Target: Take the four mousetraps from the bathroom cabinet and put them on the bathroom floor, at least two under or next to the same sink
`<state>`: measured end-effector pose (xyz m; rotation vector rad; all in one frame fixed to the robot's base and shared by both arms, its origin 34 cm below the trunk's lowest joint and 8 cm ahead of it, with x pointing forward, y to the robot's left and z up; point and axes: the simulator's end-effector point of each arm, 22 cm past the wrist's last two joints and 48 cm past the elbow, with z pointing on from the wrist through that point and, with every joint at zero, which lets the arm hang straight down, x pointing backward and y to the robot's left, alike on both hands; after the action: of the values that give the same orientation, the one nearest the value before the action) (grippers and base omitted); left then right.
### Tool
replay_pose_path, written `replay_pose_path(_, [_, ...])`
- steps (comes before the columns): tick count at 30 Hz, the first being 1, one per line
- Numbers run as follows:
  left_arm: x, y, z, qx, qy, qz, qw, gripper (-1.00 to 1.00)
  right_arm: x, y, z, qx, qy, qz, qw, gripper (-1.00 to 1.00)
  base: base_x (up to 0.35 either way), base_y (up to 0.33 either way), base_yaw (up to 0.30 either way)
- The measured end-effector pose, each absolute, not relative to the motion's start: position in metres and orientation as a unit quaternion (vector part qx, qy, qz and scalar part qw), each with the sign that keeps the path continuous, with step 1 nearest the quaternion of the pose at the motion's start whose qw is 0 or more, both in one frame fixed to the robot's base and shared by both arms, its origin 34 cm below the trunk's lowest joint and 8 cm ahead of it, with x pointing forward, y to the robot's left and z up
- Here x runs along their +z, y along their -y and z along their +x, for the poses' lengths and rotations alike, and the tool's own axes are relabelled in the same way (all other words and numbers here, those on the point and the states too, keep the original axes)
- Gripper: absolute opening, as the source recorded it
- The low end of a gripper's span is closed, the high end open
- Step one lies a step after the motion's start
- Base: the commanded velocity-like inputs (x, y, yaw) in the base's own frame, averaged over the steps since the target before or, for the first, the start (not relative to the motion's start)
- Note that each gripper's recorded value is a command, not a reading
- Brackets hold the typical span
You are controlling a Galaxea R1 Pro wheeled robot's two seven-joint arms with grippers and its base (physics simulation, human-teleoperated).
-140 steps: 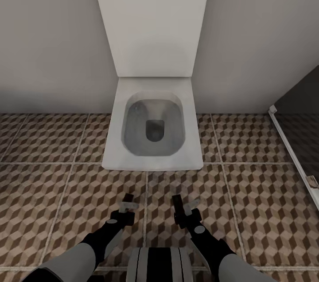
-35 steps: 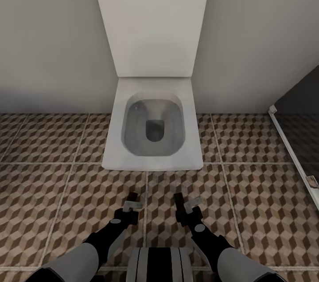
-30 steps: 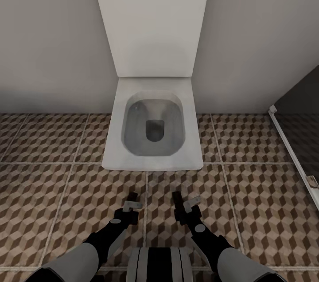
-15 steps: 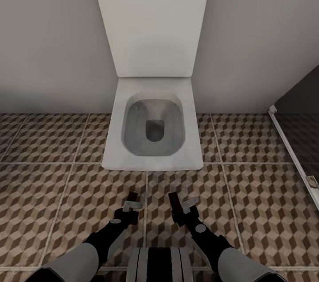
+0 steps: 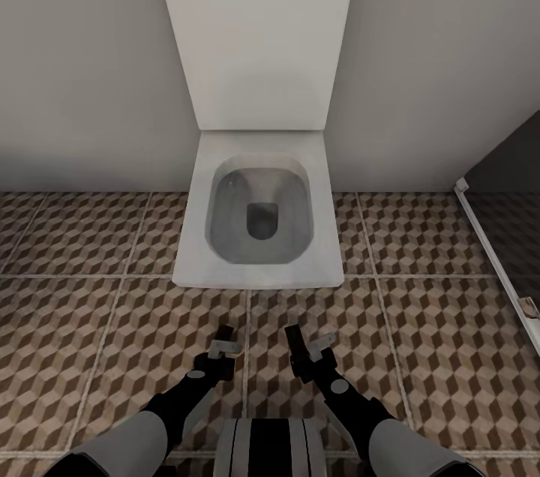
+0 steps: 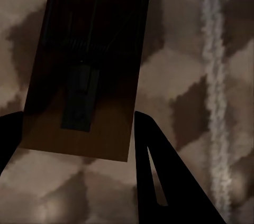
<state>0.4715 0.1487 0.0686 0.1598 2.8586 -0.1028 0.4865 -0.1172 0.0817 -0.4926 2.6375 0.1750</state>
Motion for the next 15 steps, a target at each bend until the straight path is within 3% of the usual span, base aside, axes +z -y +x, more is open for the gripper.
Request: replay_pose_path(15, [0.0688,-0.1478,0.4715,-0.036,-0.988,0.055,0.138,-1.0,0.0817,0.1172,0.4865,0.063,-0.956,-0.179,0.224,-1.0,0.0,0.0,0.0])
